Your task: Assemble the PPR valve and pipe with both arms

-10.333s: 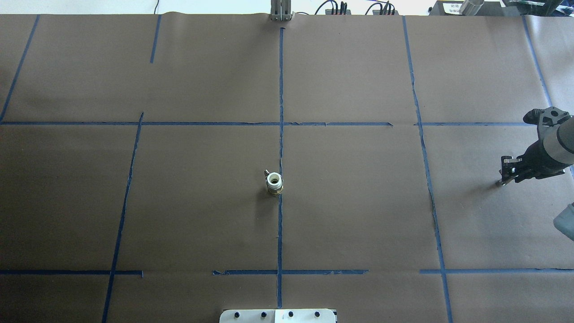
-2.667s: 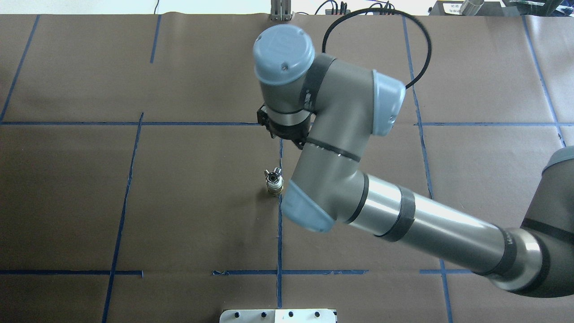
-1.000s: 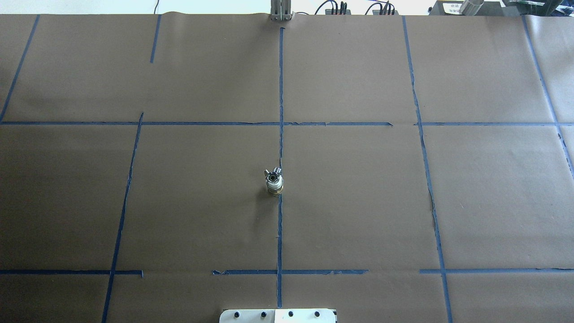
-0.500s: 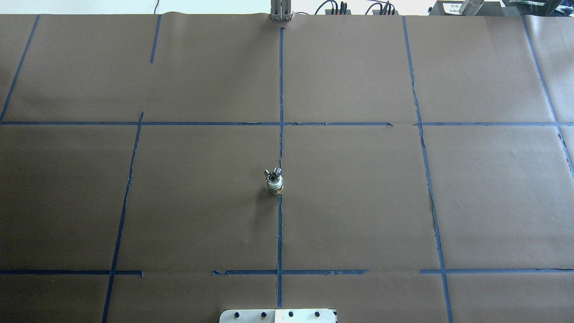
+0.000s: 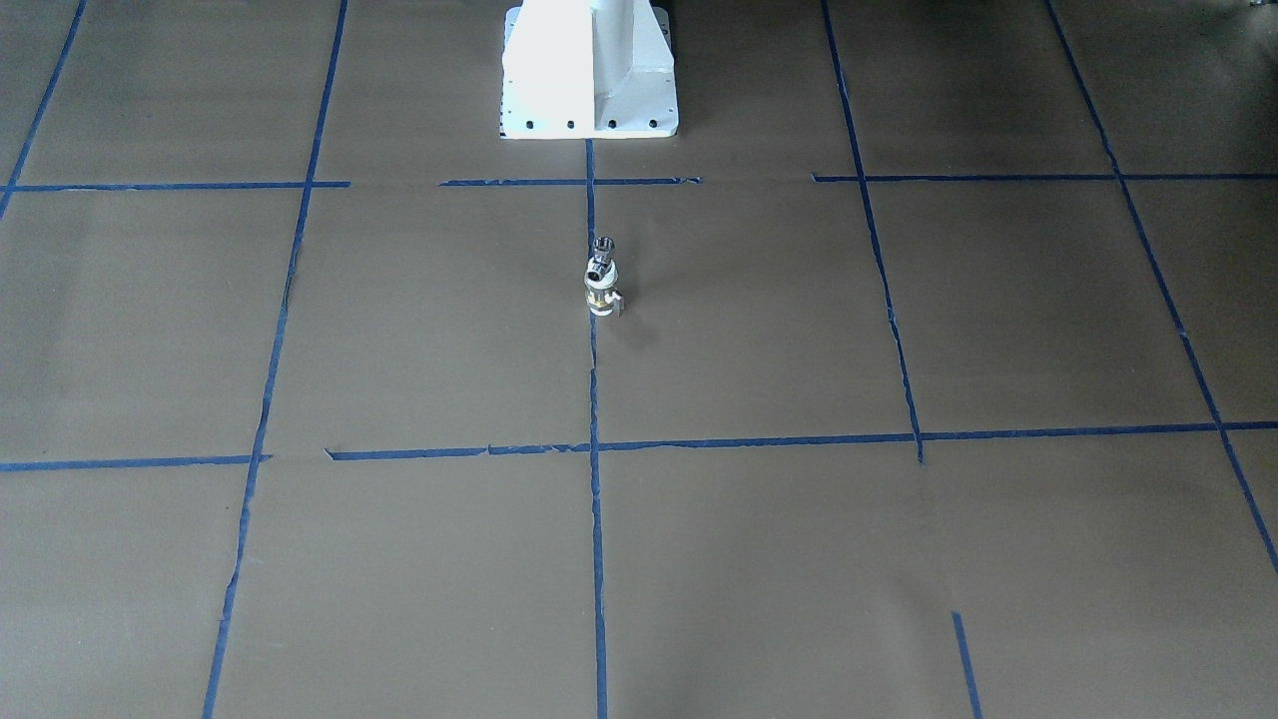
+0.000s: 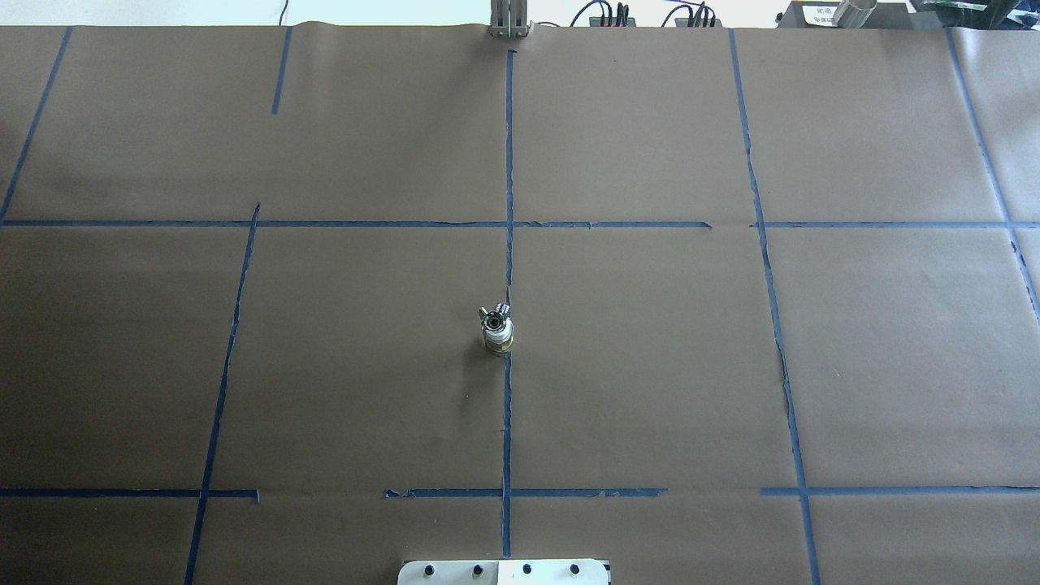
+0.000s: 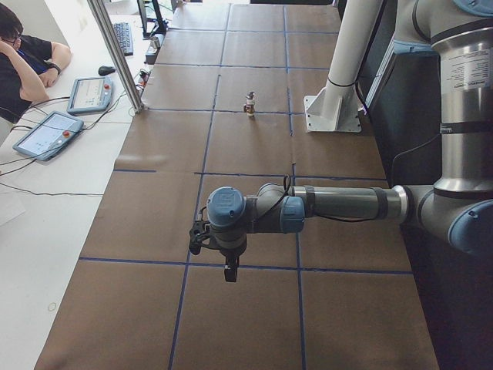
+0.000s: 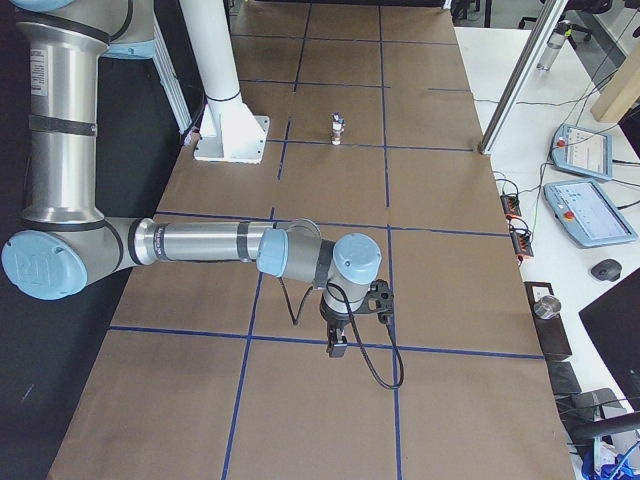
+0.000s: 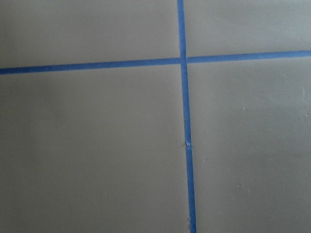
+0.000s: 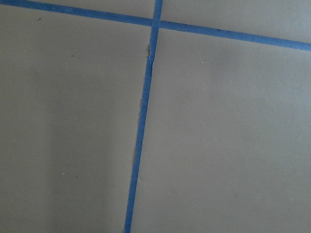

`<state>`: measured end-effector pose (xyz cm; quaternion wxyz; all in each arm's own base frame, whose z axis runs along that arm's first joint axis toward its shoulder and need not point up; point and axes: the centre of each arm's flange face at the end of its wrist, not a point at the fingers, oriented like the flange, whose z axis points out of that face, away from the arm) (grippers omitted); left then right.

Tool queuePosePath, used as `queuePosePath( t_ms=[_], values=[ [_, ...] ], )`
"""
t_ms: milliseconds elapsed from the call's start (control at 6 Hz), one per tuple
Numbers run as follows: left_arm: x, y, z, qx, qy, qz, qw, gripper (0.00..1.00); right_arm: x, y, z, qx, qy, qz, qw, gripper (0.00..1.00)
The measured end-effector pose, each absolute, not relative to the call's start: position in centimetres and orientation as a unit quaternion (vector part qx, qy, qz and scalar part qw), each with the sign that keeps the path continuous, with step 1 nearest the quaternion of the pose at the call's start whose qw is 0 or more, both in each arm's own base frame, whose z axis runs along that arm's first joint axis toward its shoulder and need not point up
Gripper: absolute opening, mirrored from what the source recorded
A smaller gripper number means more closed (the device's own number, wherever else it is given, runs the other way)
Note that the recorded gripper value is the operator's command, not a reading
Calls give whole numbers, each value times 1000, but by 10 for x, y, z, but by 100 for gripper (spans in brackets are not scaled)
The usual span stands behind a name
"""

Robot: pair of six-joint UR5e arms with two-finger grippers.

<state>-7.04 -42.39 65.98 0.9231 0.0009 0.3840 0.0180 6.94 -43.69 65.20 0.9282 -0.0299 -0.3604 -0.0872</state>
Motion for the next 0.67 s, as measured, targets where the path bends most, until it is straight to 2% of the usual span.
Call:
queuePosePath(
  t_ms=[667],
  values=[
    [-70, -420, 664, -2, 384, 17, 923, 100, 60, -436, 653, -34, -373, -92, 923, 100]
  ],
)
